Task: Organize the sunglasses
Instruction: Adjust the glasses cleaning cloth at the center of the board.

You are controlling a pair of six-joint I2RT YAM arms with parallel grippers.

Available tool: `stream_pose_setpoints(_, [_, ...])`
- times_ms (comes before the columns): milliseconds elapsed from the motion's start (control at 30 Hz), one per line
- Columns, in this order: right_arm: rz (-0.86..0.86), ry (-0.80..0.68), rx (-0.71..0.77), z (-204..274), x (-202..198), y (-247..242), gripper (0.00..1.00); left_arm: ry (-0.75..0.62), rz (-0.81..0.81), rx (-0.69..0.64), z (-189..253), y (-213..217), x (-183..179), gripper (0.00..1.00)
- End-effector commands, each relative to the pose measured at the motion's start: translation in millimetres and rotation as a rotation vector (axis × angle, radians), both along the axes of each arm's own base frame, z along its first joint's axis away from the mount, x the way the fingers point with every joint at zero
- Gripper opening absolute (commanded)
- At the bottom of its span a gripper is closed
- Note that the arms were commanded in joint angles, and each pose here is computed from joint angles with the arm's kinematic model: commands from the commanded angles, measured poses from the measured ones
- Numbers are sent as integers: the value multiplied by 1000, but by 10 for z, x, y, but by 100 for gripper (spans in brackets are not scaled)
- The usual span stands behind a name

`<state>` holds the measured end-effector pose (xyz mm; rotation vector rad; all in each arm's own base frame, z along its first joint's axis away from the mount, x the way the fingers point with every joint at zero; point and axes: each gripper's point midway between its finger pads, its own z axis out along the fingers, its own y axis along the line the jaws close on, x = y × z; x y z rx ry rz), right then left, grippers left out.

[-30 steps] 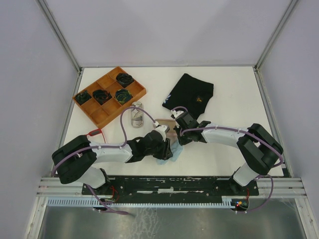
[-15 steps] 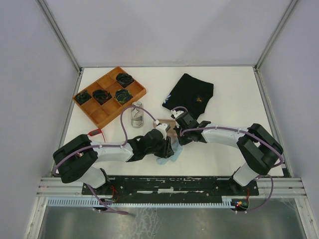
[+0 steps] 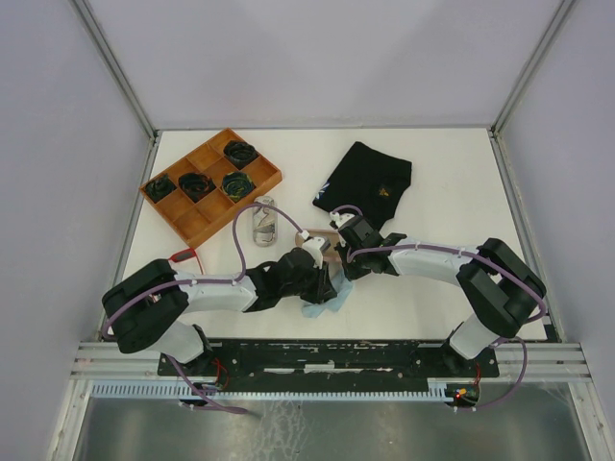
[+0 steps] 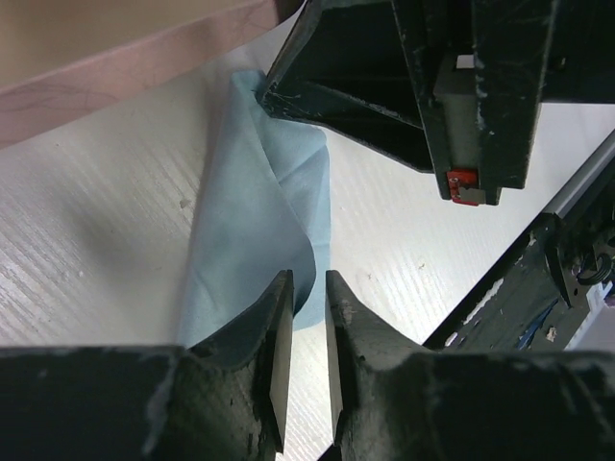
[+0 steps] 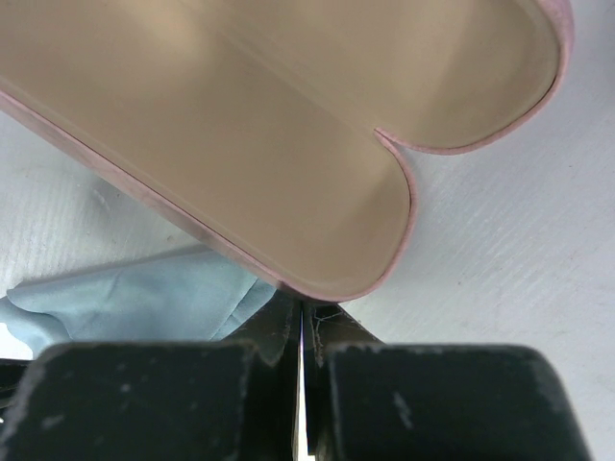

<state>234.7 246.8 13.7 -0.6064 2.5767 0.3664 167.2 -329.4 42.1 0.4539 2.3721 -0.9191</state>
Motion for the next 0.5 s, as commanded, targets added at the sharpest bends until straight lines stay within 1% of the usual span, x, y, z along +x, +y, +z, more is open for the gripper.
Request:
stream_pose_setpoints(0, [-7,9,4,-19,-23,-18,0,-31,-2,-58,156,-120,78,26])
stream_pose_setpoints(133, [-7,10,2,-22,-25,-20,0,-36,9,-42,125,-101,99,27])
stream_pose_setpoints(367, [-5,11,5,-16,-24,-11,0,-52,15,-15,104,-72,135,33])
stream_pose_setpoints(467, [-5,11,7,-16,-25,-7,0,-56,17,-3,87,-61,146,34])
